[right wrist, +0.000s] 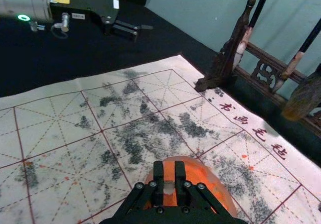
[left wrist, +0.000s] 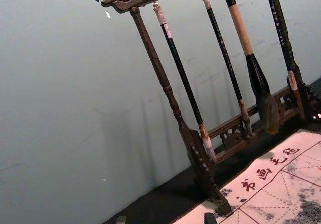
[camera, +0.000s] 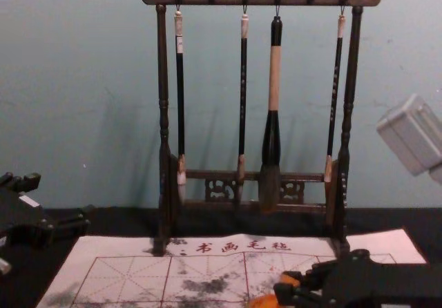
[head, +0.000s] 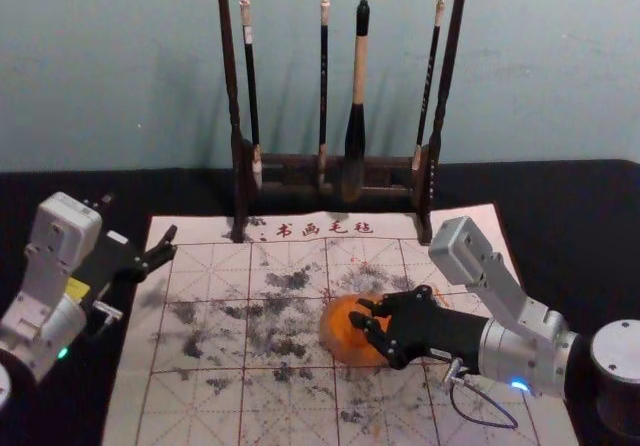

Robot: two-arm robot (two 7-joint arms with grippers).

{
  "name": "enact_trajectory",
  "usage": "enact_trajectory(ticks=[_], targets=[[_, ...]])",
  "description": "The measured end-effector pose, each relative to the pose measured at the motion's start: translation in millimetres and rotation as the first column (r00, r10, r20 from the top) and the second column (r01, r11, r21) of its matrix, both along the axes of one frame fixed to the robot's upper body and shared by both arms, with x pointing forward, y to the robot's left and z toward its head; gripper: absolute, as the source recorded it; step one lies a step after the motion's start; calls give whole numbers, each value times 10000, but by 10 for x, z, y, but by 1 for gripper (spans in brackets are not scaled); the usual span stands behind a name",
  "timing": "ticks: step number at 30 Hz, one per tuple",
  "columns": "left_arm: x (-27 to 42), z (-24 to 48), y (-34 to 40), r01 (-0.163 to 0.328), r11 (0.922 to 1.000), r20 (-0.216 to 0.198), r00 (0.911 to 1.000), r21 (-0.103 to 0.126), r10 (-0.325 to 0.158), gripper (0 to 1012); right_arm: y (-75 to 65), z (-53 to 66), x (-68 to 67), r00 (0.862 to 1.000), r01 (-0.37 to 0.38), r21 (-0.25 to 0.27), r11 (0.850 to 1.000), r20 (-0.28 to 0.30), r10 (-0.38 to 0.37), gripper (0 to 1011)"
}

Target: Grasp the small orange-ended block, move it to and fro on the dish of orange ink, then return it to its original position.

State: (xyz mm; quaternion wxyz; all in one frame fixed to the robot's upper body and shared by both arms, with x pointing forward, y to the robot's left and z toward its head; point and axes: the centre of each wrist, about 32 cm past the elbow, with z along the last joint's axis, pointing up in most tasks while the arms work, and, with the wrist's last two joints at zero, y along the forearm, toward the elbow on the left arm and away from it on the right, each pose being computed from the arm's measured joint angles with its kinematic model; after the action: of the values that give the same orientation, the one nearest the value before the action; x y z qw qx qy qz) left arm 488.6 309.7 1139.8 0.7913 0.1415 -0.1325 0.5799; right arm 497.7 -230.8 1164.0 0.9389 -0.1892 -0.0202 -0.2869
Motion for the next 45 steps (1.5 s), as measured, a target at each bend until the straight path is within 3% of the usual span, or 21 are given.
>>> enact_trajectory(ticks=[23, 35, 45], targets=[[0, 0, 0, 0, 10000, 0, 10000, 0, 0, 1001, -102, 37, 143, 9961, 879, 76, 9961, 81, -880, 79], [0, 0, 0, 0, 10000, 1, 10000, 0, 0, 1001, -206, 38, 79, 9944, 1060, -43, 9944, -1, -1060, 79], [0, 0, 0, 0, 10000, 0, 10000, 0, 0, 1001, -215, 27, -13, 9958, 909, -34, 9959, -136, -910, 79]])
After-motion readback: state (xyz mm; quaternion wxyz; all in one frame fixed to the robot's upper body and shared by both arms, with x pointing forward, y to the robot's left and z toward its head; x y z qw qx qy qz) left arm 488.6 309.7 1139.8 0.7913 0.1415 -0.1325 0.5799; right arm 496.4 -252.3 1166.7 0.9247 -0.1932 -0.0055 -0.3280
